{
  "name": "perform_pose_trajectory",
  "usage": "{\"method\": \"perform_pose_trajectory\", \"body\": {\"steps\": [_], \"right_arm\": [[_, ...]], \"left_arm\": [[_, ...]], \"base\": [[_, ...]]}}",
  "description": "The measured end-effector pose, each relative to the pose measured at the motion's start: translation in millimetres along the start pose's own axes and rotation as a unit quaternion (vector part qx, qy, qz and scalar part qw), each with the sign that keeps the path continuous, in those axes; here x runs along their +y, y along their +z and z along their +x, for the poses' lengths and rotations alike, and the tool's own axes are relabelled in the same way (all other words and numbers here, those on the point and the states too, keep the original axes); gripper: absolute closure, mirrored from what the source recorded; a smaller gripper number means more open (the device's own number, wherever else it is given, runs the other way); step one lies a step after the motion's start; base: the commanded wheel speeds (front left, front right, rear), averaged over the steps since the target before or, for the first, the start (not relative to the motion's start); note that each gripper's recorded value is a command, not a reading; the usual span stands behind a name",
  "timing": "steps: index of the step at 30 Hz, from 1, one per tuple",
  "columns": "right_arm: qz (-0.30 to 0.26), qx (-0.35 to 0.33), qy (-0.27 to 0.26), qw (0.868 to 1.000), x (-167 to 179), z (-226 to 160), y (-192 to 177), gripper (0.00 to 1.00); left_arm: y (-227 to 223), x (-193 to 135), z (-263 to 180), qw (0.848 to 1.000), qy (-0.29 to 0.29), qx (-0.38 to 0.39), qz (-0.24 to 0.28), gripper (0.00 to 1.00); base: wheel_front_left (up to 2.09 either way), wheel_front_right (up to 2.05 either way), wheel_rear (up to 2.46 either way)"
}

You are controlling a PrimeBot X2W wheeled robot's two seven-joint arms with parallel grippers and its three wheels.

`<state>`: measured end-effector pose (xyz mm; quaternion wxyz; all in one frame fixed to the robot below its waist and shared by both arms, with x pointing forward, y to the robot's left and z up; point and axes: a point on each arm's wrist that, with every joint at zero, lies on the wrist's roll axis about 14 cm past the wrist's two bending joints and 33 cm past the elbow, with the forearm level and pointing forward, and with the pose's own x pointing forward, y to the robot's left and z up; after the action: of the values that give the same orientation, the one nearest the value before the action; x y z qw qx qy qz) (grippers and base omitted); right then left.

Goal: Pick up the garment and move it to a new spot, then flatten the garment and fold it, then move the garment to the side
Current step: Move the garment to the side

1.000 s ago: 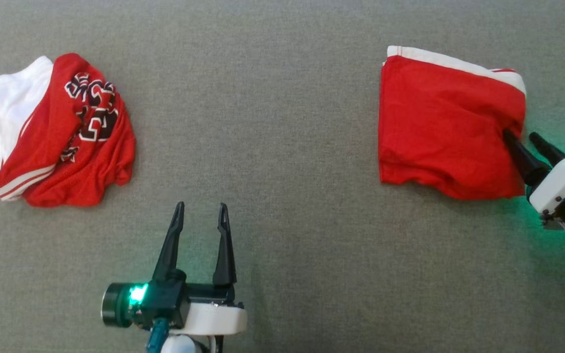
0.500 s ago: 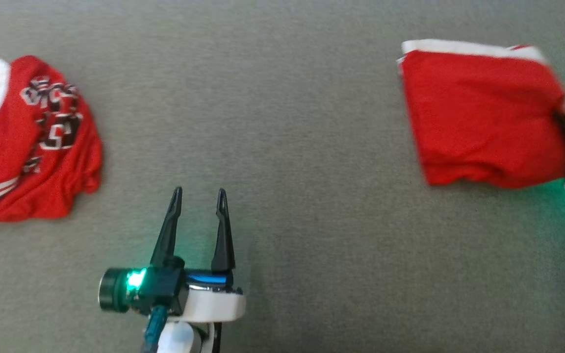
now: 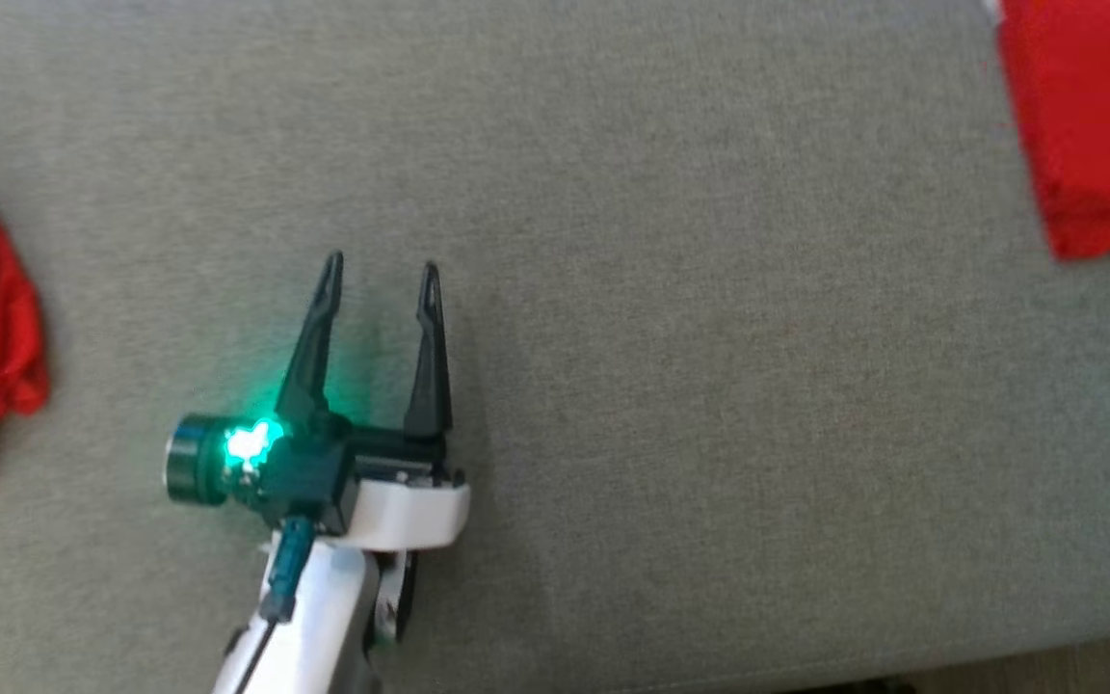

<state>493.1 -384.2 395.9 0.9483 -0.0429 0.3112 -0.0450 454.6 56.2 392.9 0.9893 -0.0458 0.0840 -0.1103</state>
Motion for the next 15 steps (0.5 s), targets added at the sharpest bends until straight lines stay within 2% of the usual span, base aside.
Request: {"method": "perform_pose_trajectory", "body": {"steps": [5,6,7,8,12,15], "right_arm": [[-0.019,-0.014,-0.043,0.999,-30.8,3.2,6.4,1.00],[-0.021,-0.019,-0.052,0.998,-37.3,2.6,8.6,0.95],[-0.023,-0.027,-0.062,0.997,-43.9,1.8,11.8,0.64],[-0.027,-0.033,-0.071,0.997,-49.3,1.4,14.9,0.00],[-0.076,-0.068,-0.088,0.991,-57.6,-1.1,33.7,0.00],[-0.110,-0.108,-0.086,0.984,-50.4,-5.4,50.2,0.00]], "left_arm": [[-10.0,-4.8,12.8,1.000,-0.012,0.004,-0.011,0.00],[-11.1,-5.6,13.9,1.000,-0.013,0.004,-0.012,0.00],[-11.8,-6.7,14.9,1.000,-0.015,0.002,-0.010,0.00],[-12.3,-7.3,15.8,1.000,-0.017,0.002,-0.009,0.00],[-9.2,-8.3,16.0,1.000,-0.021,-0.001,-0.007,0.00],[-2.3,-8.3,14.1,1.000,-0.023,-0.006,-0.001,0.00]], "base": [[0.00,0.00,0.00],[0.00,0.00,0.00],[0.00,0.00,0.00],[0.00,0.00,0.00],[0.00,0.00,0.00],[0.00,0.00,0.00]]}}
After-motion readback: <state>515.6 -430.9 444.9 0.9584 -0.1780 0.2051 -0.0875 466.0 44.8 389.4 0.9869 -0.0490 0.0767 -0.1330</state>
